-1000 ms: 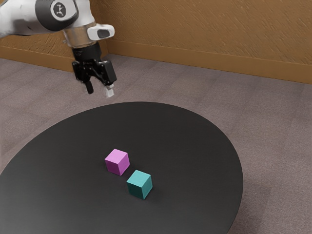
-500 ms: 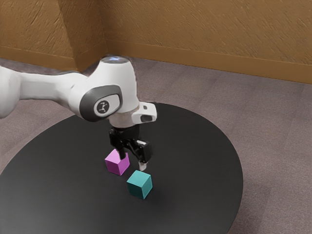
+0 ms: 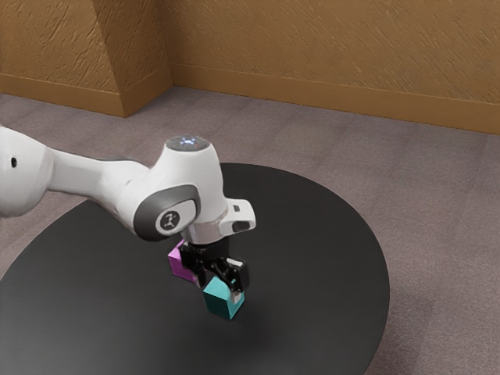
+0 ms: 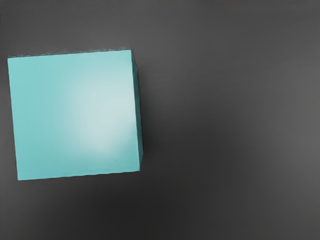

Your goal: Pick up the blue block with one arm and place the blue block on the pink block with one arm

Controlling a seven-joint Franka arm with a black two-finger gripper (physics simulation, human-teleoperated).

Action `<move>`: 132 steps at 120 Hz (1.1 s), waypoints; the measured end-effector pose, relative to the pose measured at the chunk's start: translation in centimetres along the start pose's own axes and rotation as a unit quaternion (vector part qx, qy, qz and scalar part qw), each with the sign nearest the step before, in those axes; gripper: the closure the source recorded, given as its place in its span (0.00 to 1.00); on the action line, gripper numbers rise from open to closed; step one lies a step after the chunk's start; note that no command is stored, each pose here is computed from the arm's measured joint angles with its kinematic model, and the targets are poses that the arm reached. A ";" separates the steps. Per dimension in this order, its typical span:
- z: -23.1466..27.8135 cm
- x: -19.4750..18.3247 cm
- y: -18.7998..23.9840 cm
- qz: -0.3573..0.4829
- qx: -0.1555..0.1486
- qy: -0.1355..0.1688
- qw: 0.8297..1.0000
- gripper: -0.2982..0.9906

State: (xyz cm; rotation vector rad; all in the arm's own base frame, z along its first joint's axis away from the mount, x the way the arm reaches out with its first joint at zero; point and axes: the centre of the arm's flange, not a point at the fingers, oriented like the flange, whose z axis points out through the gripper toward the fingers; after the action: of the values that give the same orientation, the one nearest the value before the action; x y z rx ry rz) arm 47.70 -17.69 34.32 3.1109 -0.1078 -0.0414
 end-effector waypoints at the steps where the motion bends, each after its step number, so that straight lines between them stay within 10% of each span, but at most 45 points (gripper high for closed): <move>1: 0.1 0.1 0.0 0.000 0.000 0.001 1.000 0.29; 132: 7.6 4.6 -3.9 -0.017 0.016 0.031 0.999 0.44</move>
State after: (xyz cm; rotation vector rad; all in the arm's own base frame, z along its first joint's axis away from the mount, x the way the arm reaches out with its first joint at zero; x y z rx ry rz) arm 52.30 -14.32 26.53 3.1418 -0.0551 0.0562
